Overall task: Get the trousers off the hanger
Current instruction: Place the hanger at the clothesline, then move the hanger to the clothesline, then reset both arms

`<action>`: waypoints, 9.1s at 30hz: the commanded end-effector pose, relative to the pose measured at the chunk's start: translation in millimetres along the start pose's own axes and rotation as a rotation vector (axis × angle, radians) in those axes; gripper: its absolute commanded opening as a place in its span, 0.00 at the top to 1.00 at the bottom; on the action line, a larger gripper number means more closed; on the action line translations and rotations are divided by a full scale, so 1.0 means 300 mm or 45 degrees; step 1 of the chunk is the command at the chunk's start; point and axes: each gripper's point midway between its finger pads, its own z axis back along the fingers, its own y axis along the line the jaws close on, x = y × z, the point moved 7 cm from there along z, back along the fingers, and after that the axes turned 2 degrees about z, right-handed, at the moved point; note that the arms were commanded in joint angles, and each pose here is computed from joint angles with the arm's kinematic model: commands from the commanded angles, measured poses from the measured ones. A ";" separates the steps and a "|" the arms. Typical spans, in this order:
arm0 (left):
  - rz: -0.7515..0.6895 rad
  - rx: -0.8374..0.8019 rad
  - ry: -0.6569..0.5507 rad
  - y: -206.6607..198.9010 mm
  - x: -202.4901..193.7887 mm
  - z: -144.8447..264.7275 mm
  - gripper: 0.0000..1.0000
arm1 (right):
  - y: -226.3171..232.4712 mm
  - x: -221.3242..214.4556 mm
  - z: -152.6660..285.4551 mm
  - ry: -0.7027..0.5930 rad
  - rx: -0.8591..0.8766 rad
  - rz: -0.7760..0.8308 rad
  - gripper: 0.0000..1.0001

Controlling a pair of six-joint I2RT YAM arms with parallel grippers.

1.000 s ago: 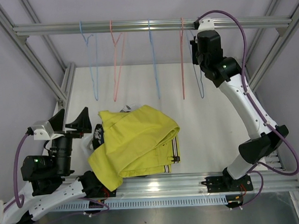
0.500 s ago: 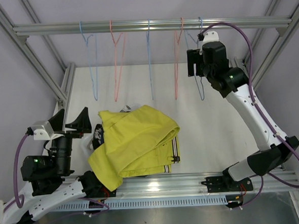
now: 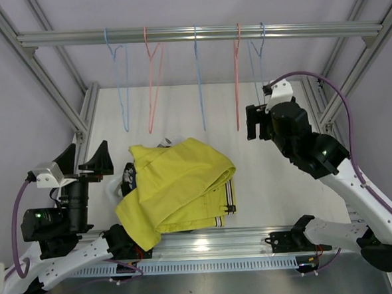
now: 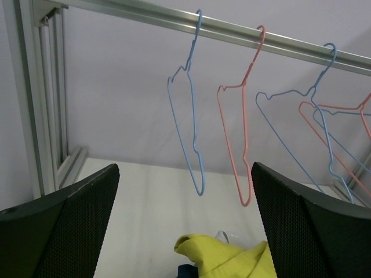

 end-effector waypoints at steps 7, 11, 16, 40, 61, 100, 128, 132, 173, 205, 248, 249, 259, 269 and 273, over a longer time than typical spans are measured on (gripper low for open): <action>-0.214 -0.018 0.111 -0.072 -0.074 -0.046 0.01 | -0.038 -0.160 0.125 0.027 -0.099 -0.022 0.16; -0.267 -0.019 0.274 -0.129 -0.128 -0.101 0.01 | -0.089 -0.191 0.186 0.009 -0.109 -0.041 0.16; -0.278 0.022 0.443 -0.177 -0.199 -0.179 0.00 | -0.148 -0.212 0.266 -0.044 -0.089 -0.077 0.16; -0.148 0.031 0.618 -0.125 -0.269 -0.319 0.01 | -0.201 -0.286 0.376 -0.223 0.062 -0.154 0.12; -0.163 0.116 0.735 -0.098 -0.360 -0.374 0.50 | -0.227 -0.293 0.404 -0.265 0.089 -0.207 0.11; -0.159 -0.128 0.888 -0.498 -0.498 -0.437 0.99 | -0.247 -0.287 0.435 -0.330 0.151 -0.255 0.12; -0.199 -0.283 0.754 -0.505 -0.212 -0.293 0.09 | -0.106 -0.212 0.331 -0.191 0.086 -0.099 0.12; -0.194 -0.298 0.644 -0.437 -0.104 -0.263 0.05 | -0.051 -0.174 0.280 -0.205 0.052 -0.060 0.12; -0.175 -0.286 0.448 -0.242 -0.124 -0.108 0.00 | -0.012 -0.034 -0.176 -0.073 -0.033 -0.141 1.00; -0.109 -0.287 0.380 -0.203 -0.087 -0.075 0.01 | 0.500 -0.037 -0.284 0.011 0.161 0.056 1.00; -0.014 -0.385 0.355 -0.199 -0.072 -0.034 0.00 | 0.399 -0.148 0.126 0.050 0.229 0.018 0.17; 0.005 -0.389 0.351 -0.195 -0.070 -0.028 0.00 | 0.395 -0.167 0.153 0.063 0.244 0.042 0.16; -0.049 -0.329 0.420 -0.191 -0.118 -0.037 0.01 | 0.309 -0.143 0.188 0.016 0.135 0.196 0.01; -0.053 -0.260 0.499 -0.144 -0.195 0.010 0.01 | 0.199 -0.277 0.158 0.063 -0.161 0.285 0.01; -0.107 -0.215 0.474 -0.123 -0.221 0.009 0.00 | 0.155 -0.303 0.158 0.001 -0.155 0.211 0.00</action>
